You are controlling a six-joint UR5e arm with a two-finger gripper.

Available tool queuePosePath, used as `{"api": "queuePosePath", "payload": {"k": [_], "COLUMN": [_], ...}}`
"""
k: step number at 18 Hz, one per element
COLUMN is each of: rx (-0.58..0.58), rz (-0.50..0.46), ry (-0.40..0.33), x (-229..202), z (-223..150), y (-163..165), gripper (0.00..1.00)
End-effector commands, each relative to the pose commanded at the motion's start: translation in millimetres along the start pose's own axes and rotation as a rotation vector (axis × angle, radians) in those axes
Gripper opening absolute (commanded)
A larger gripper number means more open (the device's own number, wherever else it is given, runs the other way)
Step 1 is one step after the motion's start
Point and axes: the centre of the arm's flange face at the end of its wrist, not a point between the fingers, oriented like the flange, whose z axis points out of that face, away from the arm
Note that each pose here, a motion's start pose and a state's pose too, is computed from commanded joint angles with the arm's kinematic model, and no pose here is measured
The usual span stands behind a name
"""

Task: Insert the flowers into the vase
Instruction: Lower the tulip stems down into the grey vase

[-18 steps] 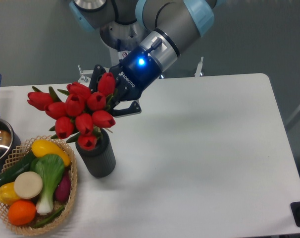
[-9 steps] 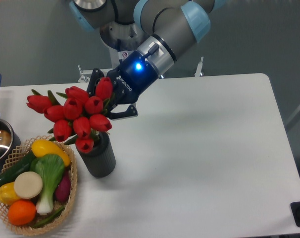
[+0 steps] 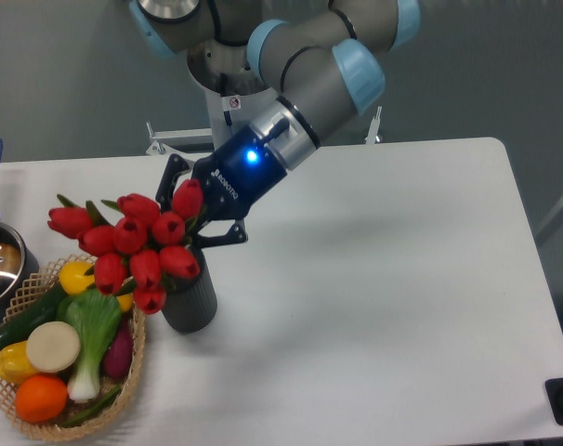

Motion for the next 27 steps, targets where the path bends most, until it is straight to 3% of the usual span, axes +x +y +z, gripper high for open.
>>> {"api": "queuePosePath", "payload": {"k": [11, 17, 19, 25, 27], "rx": [-0.025, -0.082, -0.096, -0.103, -0.117], "rz": [0.045, 0.041, 0.042, 0.010, 0.000], "ry": [0.030, 0.017, 0.017, 0.015, 0.003], "x": [16.2, 1.5, -0.4, 0.1, 1.5], "z": [12.7, 20.9, 22.8, 20.0, 16.7], "y": [55.7, 78.7, 86.1, 106.6, 109.8], "gripper": [0.18, 0.30, 0.40, 0.95, 1.00]}}
